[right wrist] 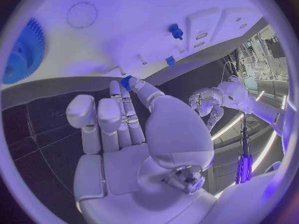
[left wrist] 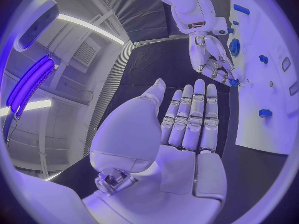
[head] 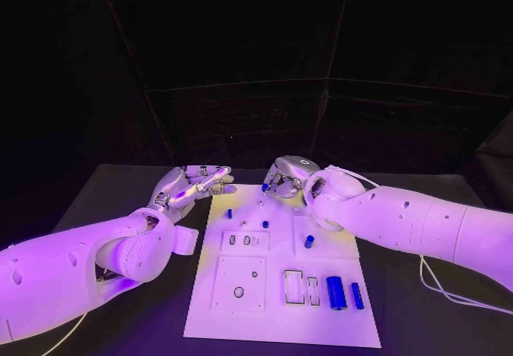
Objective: Assemble the parts on the task board
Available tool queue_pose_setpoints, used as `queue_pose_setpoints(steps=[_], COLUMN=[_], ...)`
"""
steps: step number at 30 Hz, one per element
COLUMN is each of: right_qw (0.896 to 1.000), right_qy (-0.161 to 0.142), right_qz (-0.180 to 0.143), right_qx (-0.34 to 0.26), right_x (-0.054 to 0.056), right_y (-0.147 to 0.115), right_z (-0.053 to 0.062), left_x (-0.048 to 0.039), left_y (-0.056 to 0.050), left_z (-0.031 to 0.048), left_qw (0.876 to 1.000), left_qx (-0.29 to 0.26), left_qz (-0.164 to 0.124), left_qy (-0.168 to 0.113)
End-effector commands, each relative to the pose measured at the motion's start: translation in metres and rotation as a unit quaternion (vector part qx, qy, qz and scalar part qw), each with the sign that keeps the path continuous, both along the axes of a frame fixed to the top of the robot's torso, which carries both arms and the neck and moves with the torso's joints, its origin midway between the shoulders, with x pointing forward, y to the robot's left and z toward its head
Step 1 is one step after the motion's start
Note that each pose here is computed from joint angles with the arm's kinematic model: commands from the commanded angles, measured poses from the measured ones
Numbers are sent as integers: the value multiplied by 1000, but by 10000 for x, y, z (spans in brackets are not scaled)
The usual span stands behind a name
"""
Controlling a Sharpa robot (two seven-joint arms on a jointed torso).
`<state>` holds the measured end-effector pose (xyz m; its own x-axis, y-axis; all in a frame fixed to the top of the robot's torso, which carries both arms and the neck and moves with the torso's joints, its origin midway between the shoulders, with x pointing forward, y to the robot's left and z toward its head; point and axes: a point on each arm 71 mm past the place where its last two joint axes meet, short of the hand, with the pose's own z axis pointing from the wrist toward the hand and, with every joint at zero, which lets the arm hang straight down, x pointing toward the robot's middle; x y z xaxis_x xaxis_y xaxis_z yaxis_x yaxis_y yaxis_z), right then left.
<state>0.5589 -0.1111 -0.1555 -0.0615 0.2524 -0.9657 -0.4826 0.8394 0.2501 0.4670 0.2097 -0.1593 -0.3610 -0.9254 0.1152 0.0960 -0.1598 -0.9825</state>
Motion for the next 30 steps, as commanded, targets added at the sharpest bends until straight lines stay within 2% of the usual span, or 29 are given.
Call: queue_pose_setpoints(steps=[1, 30], right_qw=[1000, 1000], right_qy=[4, 22], right_qz=[2, -9], right_qx=[-1, -16], right_x=[8, 62], right_y=[10, 54], right_z=[9, -30], left_x=[-2, 4], left_y=[-18, -32], left_z=[21, 26], left_qw=[1000, 1000], left_qx=[-3, -3], left_qz=[-8, -9], left_qy=[-5, -5])
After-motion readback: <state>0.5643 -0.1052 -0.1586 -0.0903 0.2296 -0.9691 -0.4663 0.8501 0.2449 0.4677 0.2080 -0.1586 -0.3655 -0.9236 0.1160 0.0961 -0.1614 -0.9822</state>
